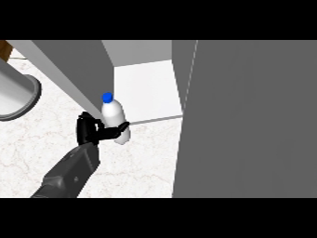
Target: Pick up the bottled water, place it into the cabinet and close the cabinet
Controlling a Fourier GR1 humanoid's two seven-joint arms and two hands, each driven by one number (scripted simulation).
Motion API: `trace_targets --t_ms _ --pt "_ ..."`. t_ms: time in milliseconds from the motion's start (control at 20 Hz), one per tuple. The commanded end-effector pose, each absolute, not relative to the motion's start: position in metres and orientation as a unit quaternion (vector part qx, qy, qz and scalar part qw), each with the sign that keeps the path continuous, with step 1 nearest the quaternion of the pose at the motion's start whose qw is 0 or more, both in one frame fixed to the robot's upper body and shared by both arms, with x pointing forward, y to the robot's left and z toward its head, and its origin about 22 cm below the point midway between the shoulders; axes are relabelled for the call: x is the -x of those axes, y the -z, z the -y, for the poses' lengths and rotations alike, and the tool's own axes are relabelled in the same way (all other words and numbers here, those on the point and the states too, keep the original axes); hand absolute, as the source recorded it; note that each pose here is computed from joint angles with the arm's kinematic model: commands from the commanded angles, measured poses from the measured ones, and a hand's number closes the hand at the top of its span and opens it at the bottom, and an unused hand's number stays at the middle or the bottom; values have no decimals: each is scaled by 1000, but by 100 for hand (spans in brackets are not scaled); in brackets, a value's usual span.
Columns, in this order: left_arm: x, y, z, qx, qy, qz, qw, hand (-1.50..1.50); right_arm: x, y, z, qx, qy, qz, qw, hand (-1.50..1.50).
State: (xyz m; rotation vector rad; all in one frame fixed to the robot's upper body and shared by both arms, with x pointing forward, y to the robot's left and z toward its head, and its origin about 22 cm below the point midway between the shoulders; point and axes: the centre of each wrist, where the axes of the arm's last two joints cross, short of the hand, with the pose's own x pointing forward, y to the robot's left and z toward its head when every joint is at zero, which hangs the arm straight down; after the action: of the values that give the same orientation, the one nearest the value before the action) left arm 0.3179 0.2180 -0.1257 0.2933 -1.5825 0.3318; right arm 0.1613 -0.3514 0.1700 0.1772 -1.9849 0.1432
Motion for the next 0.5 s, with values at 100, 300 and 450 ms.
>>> trace_targets --t_ms 100,300,450 --pt "-397 37 -141 -71 -135 751 642 -150 -166 -169 356 -84 -60 836 538 -150" --pt "-398 37 -153 -91 -128 750 643 -150 -165 -168 352 -86 -73 835 539 -150" --pt "-397 39 -157 -106 -105 754 639 -150 -168 -171 354 -89 -71 838 533 -150"
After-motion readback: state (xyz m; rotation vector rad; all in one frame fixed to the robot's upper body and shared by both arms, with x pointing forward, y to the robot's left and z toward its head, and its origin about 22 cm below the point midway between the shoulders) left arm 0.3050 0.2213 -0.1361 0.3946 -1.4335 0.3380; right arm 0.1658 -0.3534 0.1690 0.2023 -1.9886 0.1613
